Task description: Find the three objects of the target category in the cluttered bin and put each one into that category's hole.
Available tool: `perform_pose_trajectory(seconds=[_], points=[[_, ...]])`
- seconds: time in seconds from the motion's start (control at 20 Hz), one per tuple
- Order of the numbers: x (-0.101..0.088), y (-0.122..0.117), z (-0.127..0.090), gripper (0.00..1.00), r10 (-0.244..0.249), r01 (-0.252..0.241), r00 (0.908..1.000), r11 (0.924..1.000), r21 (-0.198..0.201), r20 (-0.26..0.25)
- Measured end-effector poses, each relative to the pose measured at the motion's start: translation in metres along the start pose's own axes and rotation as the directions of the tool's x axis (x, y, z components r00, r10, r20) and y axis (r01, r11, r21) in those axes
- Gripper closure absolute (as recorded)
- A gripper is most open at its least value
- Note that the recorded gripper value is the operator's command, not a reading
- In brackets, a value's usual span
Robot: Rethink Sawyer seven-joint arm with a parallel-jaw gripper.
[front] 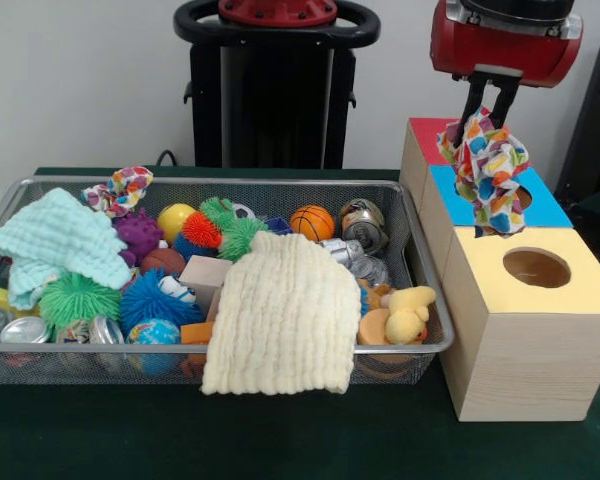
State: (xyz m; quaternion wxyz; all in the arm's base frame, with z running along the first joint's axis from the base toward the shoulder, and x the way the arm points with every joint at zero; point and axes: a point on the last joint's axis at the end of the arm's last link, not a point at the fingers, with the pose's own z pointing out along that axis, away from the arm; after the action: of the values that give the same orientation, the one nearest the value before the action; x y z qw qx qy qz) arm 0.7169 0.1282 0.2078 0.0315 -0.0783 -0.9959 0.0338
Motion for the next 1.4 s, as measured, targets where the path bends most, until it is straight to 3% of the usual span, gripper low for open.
perform_pose_trajectory(seconds=[1.4], points=[[0.0066, -0.0020, 0.0090, 1.00, 0.009, -0.009, 0.9999, 1.0000, -0.002, -0.012]])
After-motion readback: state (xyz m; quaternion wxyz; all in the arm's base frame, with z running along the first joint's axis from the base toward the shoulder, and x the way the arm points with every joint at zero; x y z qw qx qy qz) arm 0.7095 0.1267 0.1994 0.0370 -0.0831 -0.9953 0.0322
